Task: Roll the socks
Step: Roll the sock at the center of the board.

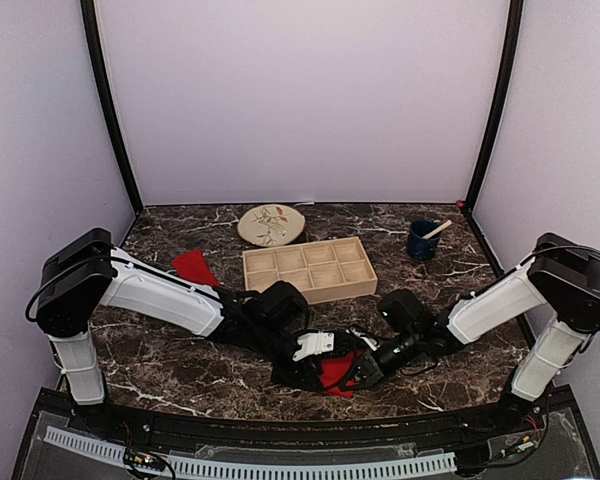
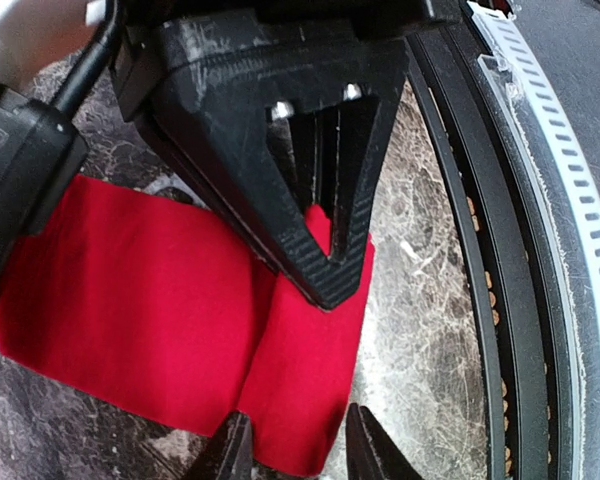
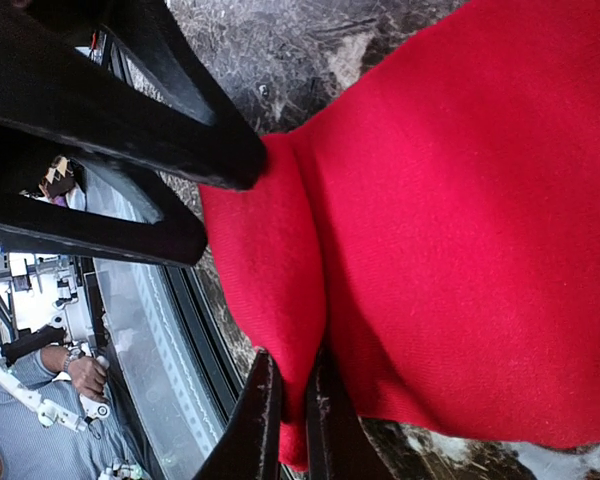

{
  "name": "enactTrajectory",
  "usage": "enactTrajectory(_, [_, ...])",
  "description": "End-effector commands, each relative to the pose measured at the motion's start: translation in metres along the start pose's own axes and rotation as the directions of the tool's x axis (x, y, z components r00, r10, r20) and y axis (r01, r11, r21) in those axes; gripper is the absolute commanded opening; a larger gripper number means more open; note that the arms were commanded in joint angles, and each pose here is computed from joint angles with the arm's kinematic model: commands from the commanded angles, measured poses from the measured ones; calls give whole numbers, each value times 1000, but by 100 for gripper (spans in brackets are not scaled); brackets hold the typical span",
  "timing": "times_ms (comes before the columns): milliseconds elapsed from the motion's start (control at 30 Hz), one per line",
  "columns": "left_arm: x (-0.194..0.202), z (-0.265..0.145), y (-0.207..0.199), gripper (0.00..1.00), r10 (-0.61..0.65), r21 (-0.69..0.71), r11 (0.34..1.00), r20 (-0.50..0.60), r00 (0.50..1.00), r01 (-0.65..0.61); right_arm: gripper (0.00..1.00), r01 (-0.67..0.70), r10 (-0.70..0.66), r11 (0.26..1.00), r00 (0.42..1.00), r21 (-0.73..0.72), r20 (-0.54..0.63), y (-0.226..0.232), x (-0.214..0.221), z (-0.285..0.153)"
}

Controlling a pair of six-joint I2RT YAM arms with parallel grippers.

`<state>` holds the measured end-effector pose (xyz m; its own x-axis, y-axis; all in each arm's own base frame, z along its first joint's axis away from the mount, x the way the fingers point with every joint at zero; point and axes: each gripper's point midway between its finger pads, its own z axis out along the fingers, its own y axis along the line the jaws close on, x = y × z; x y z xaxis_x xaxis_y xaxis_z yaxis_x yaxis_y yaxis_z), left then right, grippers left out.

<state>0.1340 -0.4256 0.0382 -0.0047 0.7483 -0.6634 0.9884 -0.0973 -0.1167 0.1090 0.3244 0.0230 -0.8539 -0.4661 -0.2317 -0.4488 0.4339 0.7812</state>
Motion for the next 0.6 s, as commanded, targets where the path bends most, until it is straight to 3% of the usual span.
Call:
enactTrajectory(0, [-1, 2, -5, 33, 15, 24, 1000, -20, 1000, -15, 0, 13, -13, 1000, 1000, -4, -4, 0, -4, 0])
enactTrajectory(167, [1, 4, -6, 30, 15, 27, 1000, -28, 999, -14, 0, 10, -10, 1000, 1000, -3, -12, -1, -3, 1])
enactTrajectory(567, [8, 12, -12, 3, -4, 70, 997, -66, 998, 8, 0, 11, -11, 1000, 1000, -1, -12, -2, -7, 1])
